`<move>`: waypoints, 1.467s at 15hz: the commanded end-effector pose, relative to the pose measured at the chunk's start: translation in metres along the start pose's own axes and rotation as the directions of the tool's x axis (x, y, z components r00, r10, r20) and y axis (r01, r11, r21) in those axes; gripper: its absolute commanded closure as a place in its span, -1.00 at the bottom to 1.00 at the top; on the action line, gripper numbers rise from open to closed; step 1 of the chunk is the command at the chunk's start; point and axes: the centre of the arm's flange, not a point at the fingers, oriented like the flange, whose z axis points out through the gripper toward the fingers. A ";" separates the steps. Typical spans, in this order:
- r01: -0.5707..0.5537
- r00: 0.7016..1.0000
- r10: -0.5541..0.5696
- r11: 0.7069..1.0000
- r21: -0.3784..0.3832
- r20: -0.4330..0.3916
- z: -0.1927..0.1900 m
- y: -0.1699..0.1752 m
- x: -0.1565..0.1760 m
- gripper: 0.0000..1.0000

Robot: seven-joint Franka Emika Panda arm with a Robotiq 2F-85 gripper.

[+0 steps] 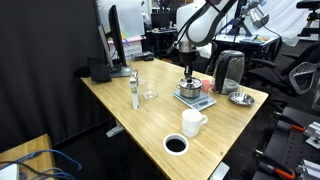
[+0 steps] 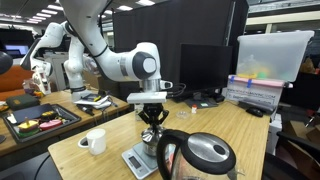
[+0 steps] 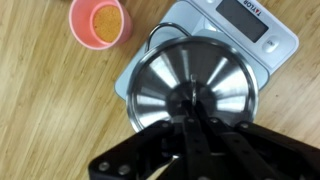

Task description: Put the silver pot on the scale, pour the contents in the white mug into the silver pot, put the silver lid on the pot

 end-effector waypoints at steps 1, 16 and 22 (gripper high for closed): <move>-0.020 0.999 0.020 1.000 0.005 -0.026 0.002 -0.004 -0.001 0.41; 0.066 0.985 -0.107 0.960 -0.274 -0.139 -0.093 -0.061 0.000 -1.00; 0.084 0.981 -0.127 0.959 -0.272 -0.145 -0.110 -0.077 0.004 -1.00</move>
